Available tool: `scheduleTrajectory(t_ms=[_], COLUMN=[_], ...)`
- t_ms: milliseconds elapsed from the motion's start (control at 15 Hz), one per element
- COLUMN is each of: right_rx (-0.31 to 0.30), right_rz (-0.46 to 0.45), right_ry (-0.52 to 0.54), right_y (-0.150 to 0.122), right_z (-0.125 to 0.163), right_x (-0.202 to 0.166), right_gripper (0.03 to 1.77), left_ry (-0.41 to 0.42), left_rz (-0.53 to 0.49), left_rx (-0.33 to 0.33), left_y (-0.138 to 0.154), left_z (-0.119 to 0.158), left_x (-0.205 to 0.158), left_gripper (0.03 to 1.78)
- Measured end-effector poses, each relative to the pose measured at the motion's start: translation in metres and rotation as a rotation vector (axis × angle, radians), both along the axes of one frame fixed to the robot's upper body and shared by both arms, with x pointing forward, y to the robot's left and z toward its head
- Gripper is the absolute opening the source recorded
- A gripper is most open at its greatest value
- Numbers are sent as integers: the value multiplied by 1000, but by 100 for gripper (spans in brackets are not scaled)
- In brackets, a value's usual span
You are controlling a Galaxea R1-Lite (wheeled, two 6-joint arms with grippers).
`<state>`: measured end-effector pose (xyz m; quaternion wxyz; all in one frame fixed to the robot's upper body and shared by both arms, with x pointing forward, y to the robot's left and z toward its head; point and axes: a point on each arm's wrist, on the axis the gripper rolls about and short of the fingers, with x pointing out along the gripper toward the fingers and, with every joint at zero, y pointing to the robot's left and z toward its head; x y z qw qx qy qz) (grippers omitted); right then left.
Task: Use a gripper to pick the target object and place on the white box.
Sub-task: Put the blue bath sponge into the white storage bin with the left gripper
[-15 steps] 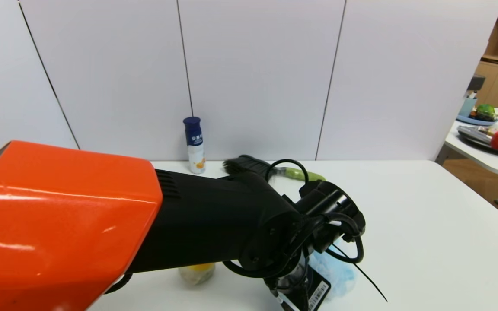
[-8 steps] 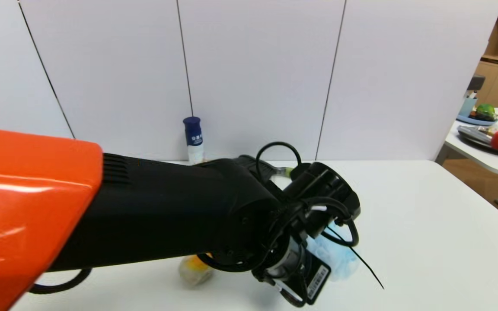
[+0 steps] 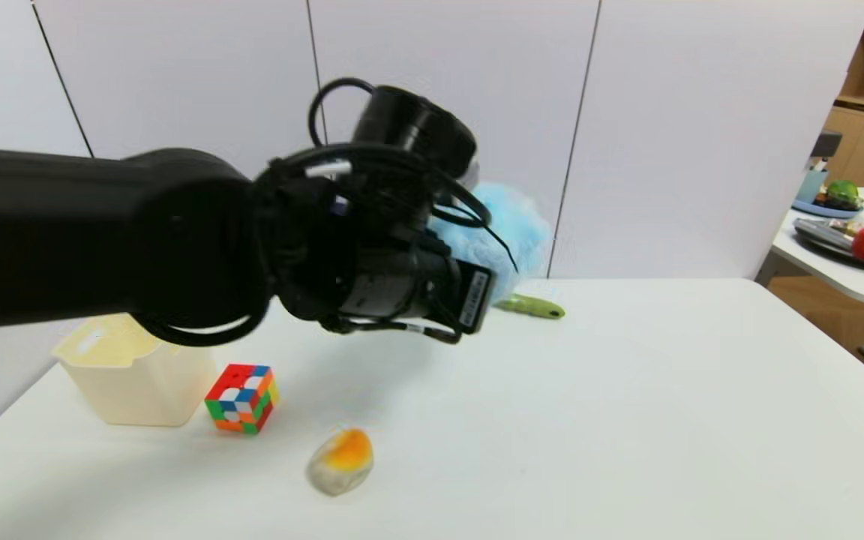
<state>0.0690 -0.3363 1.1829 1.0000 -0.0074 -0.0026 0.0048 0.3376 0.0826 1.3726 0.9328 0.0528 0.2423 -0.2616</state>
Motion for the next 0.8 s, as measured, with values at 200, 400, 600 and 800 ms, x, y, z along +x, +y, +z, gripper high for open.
scheduleTrajectory(t_ms=[200,400,600,800], right_rx=[0,0,-1,0], right_rz=[0,0,0,0], right_ry=[0,0,0,0], right_y=[0,0,0,0], right_z=[0,0,0,0], right_x=[0,0,0,0], right_gripper=[170,170,170,170], left_ry=[-106,-183,-230,-230], left_rz=[142,317,516,663], left_rx=[1,-16,-22,-7], left_y=[52,110,168,215], left_z=[23,30,31,33], left_x=[16,24,24,14], left_gripper=[38,38,38,38])
